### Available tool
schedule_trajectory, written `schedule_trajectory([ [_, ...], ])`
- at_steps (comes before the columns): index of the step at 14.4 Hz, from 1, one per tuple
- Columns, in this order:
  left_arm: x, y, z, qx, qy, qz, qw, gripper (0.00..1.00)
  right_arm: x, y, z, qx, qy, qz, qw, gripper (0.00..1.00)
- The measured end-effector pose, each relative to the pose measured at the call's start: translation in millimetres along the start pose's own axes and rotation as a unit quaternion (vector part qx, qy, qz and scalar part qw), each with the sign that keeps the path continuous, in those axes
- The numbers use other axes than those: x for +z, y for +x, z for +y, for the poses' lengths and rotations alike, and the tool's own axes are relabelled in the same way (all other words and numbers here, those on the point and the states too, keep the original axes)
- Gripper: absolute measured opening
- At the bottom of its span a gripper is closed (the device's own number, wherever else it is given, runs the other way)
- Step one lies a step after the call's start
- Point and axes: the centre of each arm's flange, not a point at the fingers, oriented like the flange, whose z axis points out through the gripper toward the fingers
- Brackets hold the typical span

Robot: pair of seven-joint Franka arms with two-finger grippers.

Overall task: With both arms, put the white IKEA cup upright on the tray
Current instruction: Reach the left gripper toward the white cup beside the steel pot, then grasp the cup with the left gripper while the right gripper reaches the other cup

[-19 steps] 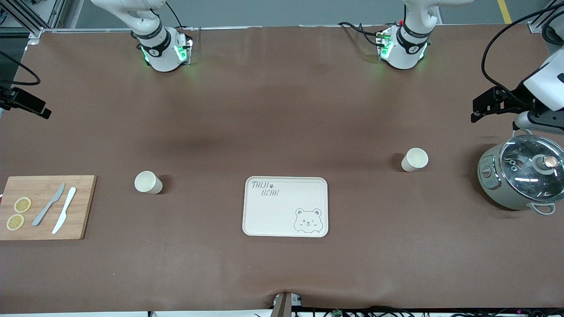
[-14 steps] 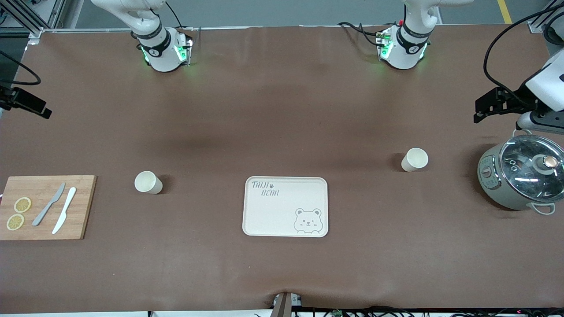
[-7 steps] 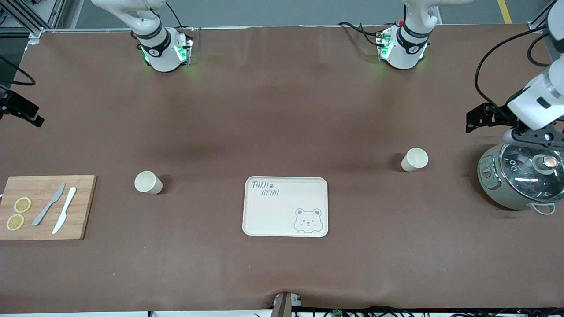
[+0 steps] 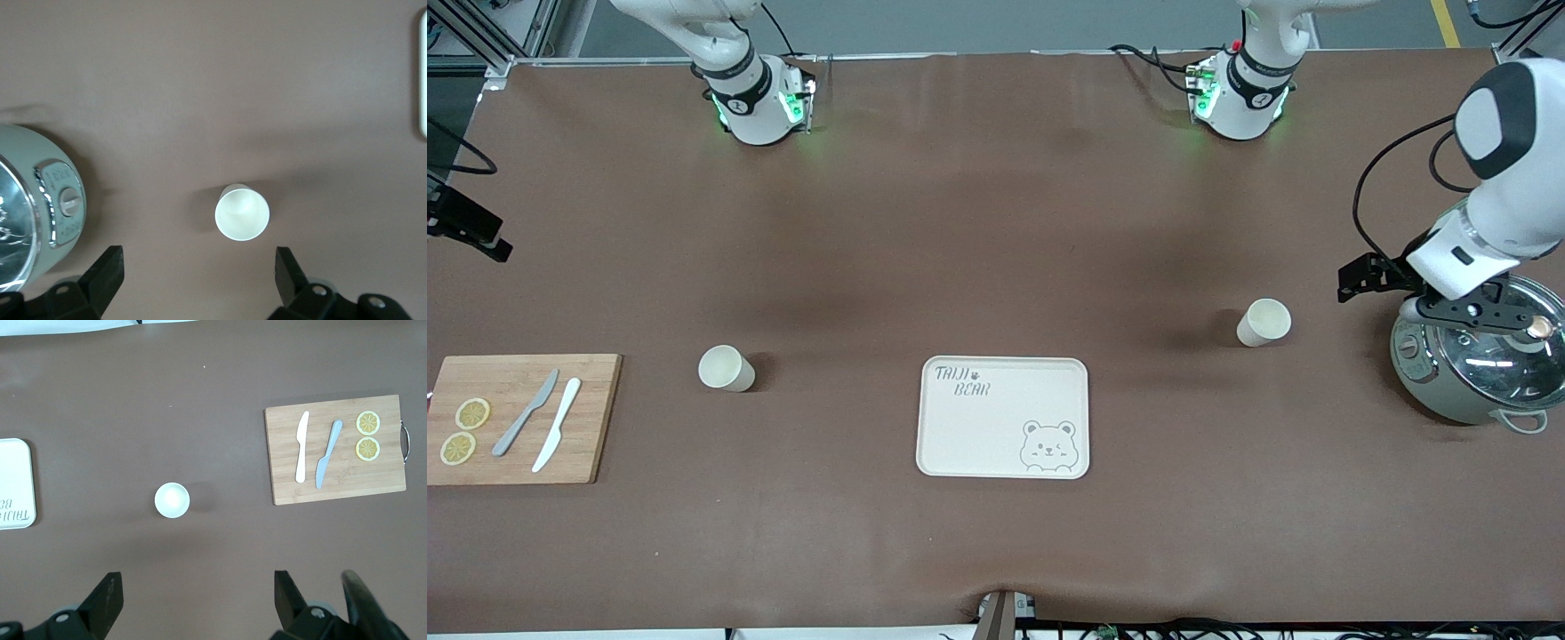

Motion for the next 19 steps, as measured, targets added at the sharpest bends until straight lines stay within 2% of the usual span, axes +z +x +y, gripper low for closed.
schedule_trajectory([
  [10, 98, -49, -29, -0.015, 0.015, 0.046, 0.999, 1.0, 1, 1, 1, -0.001, 0.0, 0.004, 1.0, 1.0],
  [14, 129, -64, -17, -0.007, 0.017, 0.059, 0.998, 1.0, 3, 1, 1, -0.001, 0.0, 0.002, 1.0, 1.0],
  [19, 157, -70, 11, -0.007, 0.001, 0.072, 0.997, 1.0, 3, 1, 2, -0.001, 0.0, 0.002, 1.0, 1.0],
])
